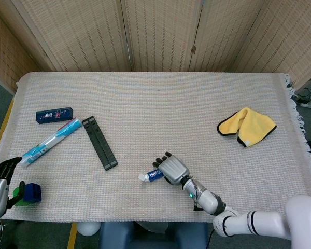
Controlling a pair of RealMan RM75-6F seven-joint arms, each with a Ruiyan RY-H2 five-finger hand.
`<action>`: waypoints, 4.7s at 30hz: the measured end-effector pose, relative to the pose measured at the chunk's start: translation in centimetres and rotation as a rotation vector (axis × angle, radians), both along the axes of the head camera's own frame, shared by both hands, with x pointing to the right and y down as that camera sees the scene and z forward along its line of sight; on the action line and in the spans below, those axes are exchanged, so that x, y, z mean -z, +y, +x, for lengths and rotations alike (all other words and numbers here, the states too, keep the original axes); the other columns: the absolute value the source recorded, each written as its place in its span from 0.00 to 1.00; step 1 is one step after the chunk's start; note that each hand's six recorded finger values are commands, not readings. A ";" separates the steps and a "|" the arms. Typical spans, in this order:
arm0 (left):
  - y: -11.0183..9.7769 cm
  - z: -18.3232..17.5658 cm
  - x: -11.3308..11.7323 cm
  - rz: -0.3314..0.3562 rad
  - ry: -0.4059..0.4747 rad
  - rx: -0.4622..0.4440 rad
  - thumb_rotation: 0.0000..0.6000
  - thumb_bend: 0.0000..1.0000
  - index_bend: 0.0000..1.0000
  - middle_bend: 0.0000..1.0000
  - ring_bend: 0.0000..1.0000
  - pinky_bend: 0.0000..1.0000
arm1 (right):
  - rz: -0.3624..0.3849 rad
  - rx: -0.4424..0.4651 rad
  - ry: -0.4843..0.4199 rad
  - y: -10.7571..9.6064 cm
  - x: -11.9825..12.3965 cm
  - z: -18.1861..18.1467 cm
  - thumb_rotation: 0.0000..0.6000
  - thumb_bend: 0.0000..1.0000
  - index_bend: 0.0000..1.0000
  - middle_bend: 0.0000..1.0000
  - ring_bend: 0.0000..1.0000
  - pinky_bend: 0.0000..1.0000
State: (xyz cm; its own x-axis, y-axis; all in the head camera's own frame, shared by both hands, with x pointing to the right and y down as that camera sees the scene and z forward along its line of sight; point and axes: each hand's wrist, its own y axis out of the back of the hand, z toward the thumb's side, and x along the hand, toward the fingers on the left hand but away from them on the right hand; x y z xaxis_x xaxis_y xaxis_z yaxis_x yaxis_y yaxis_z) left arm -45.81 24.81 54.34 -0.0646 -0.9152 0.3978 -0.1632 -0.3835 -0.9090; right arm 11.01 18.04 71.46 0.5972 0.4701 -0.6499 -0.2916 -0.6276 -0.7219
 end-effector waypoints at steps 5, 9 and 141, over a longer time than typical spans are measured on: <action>0.1 -0.2 -0.1 -0.002 0.000 0.005 1.00 0.60 0.17 0.18 0.15 0.00 | 0.009 -0.011 0.003 -0.1 -0.2 0.1 1.00 0.48 0.38 0.33 0.37 0.24; 0.2 -0.3 -0.3 -0.003 0.001 0.007 1.00 0.60 0.17 0.18 0.15 0.00 | 0.021 -0.017 0.001 -0.2 -0.2 0.0 1.00 0.48 0.42 0.36 0.40 0.25; -9.7 18.6 -2.4 -0.138 0.906 -0.204 0.09 0.19 0.08 0.05 0.01 0.00 | -0.315 -0.359 -0.511 -3.2 6.7 -1.0 1.00 0.61 0.69 0.56 0.69 0.59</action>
